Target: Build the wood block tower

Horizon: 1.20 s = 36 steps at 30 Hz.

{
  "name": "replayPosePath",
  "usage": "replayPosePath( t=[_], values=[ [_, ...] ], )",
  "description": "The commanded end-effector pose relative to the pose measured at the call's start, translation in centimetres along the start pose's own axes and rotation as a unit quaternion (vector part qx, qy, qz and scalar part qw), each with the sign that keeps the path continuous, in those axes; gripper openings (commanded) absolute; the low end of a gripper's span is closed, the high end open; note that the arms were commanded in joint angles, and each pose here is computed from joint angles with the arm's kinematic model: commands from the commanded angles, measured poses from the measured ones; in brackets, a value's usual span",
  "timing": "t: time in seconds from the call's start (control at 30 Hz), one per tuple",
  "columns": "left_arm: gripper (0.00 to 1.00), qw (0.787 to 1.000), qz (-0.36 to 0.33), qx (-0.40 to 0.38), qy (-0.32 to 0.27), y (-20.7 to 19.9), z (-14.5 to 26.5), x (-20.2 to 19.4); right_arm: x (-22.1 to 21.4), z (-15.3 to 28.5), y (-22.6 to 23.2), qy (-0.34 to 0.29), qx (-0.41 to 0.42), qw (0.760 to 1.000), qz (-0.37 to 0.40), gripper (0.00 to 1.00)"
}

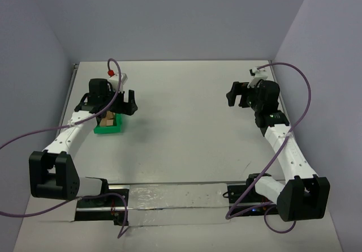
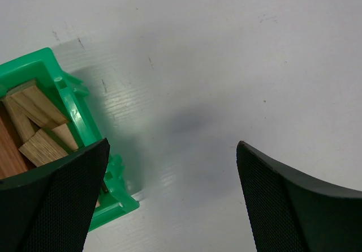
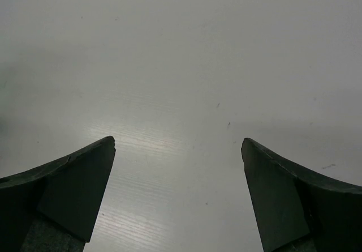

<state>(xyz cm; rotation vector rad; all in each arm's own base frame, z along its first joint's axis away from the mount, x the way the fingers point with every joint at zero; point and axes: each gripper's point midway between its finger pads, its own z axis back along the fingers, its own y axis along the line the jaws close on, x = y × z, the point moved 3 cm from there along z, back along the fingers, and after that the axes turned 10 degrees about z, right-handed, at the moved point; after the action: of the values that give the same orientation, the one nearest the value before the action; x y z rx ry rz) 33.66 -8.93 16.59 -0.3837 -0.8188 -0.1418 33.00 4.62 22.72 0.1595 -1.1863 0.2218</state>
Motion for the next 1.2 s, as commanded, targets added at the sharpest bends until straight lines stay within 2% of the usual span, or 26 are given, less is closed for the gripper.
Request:
replayPosePath(
  t=[0.0, 0.13, 0.33, 0.5, 0.67, 0.77, 0.87, 1.17],
  values=[
    [0.99, 0.999, -0.006, 0.0, -0.046, -0.4, 0.9, 2.3, 1.3, -0.1, 0.5, -0.024, 0.01, 1.0, 0.006, 1.0],
    [0.99, 0.998, -0.005, 0.009, -0.057, -0.3, 1.3, 2.6, 1.3, 0.0, 0.5, -0.026, 0.011, 1.0, 0.007, 1.0],
    [0.99, 0.994, 0.033, 0.061, -0.079, 0.8, 2.1, 3.2, 1.3, 0.0, 0.4, -0.025, 0.007, 1.0, 0.008, 1.0],
    [0.89, 0.984, 0.068, 0.142, -0.08, 4.7, 3.0, 3.0, 1.1, -0.1, 0.3, -0.02, 0.004, 1.0, 0.009, 1.0],
    [0.85, 0.972, 0.136, 0.182, -0.053, 10.8, 4.1, 1.8, 0.8, -0.4, 0.3, -0.014, 0.006, 1.0, 0.007, 1.0],
    [0.78, 0.961, 0.15, 0.227, -0.034, 14.0, 4.4, 0.4, 0.6, -0.8, 0.3, -0.006, 0.009, 1.0, 0.006, 1.0],
    [0.71, 0.958, 0.153, 0.243, -0.012, 15.0, 3.8, -1.4, 0.3, -1.1, 0.2, 0.0, 0.008, 1.0, 0.005, 1.0],
    [0.64, 0.949, 0.16, 0.269, 0.013, 17.0, 2.1, -3.5, 0.0, -1.5, 0.0, 0.009, 0.004, 1.0, 0.006, 1.0]
  ],
)
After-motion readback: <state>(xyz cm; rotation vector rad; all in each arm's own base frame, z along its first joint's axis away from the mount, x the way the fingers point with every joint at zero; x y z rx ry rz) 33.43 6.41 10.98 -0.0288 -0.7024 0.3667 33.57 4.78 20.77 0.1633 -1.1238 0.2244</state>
